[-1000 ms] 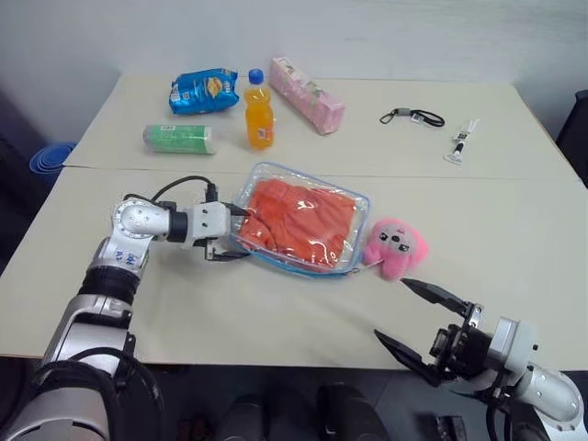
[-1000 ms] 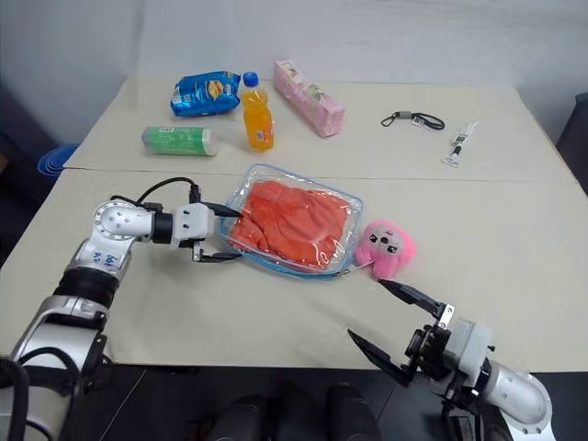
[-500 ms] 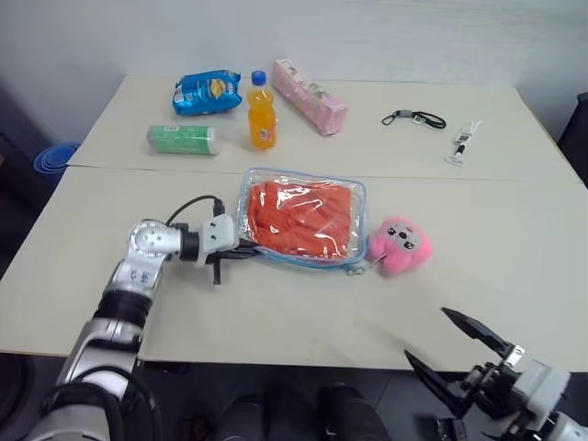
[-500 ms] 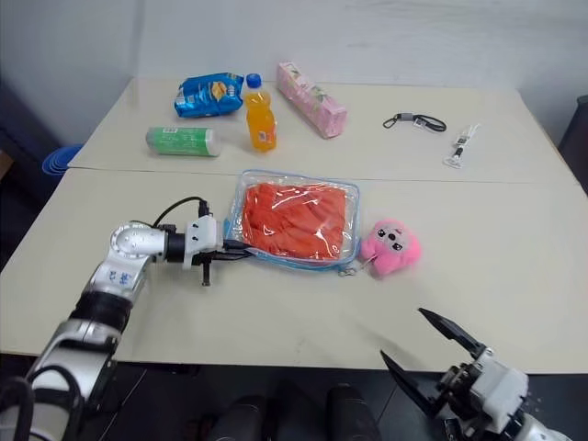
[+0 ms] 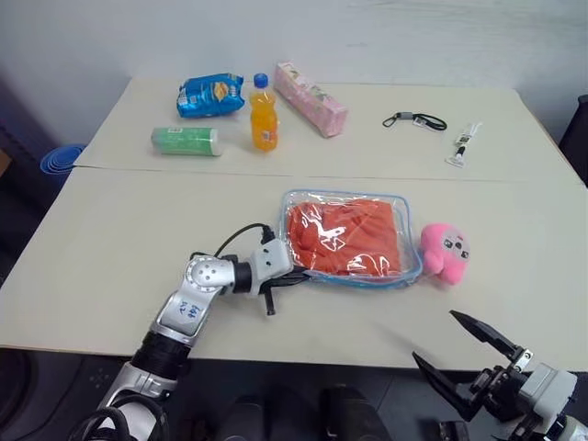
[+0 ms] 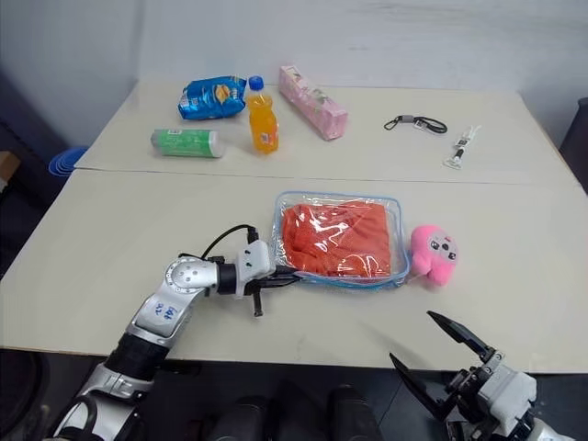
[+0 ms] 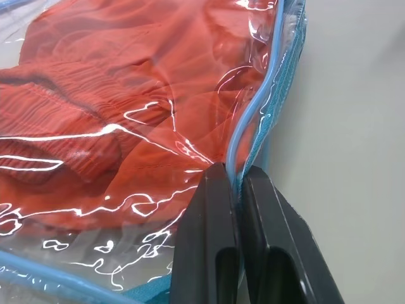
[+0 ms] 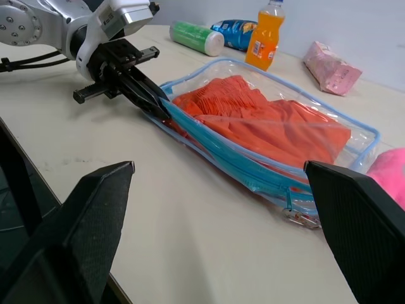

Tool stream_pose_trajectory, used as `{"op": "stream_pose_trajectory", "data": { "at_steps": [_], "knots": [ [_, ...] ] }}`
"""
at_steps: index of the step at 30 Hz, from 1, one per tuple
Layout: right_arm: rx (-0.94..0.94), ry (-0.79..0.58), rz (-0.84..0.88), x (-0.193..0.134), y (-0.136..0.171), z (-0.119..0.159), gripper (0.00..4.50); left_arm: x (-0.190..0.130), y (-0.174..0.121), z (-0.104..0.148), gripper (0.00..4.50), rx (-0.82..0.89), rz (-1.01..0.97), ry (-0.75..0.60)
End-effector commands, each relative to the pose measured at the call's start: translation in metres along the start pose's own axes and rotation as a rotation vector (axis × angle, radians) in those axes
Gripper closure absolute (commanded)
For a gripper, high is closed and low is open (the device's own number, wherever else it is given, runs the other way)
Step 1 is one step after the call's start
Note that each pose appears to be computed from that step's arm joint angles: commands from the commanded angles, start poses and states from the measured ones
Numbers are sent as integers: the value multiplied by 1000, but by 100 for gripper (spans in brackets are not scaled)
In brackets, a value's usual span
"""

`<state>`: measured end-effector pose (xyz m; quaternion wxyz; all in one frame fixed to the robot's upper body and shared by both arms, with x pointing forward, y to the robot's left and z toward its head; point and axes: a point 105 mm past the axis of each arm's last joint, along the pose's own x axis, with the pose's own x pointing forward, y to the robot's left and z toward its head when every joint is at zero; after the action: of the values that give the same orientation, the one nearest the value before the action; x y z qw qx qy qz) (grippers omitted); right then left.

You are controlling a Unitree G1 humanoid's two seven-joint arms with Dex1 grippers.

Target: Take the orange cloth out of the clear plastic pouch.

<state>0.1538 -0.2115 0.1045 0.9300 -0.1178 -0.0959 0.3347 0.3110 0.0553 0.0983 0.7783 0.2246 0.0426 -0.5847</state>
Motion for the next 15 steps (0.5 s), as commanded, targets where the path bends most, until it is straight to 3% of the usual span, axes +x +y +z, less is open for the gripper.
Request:
{"op": "stream_pose_trajectory", "data": {
  "at_steps": [1,9,15],
  "knots": [
    [-4,16,-36,-10,-14,-2,0,2,-8,8,396,-5,-48,-4],
    [215,69,-245,-2,-89,-5,0,-11,-4,34,169,7,-86,-79],
    [385,168,-233,26,-142,-10,0,-38,-1,40,169,-39,-165,-139]
  ]
}}
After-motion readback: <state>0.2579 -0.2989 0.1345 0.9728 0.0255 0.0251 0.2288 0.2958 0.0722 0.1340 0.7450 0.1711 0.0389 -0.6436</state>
